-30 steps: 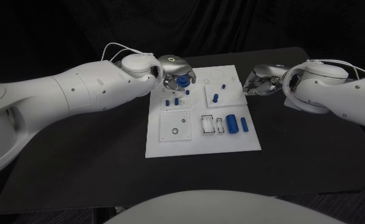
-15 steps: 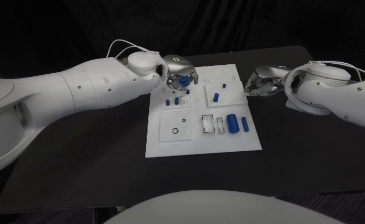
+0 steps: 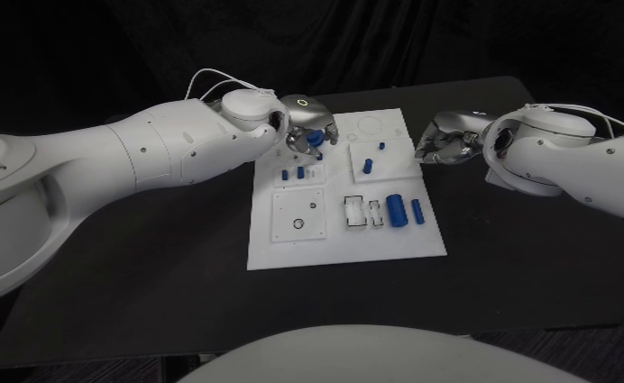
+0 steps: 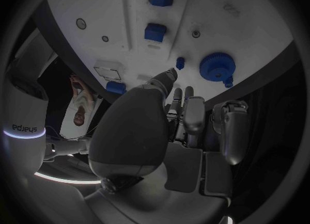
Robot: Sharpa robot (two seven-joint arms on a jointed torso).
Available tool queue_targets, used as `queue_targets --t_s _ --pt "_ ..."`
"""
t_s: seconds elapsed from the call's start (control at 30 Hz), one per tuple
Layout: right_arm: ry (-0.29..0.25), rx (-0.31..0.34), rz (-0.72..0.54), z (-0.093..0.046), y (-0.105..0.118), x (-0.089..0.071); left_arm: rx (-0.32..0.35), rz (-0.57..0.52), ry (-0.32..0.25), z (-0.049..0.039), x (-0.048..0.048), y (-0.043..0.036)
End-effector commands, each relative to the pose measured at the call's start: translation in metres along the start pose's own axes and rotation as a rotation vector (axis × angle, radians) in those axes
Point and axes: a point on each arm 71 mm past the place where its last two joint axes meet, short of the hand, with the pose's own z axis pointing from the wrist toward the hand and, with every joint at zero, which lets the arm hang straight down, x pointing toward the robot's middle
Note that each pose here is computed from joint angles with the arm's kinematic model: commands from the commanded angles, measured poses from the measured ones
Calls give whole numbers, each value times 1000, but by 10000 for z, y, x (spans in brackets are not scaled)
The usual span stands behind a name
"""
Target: Assemble the parts on the task board
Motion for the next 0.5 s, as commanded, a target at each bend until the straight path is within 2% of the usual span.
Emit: queue_targets --t_s 0.03,0.5 --pt "-12 -3 10 3 1 0 7 7 -5 6 5 0" --pt "-14 -4 13 4 1 5 -17 -8 34 -7 112 42"
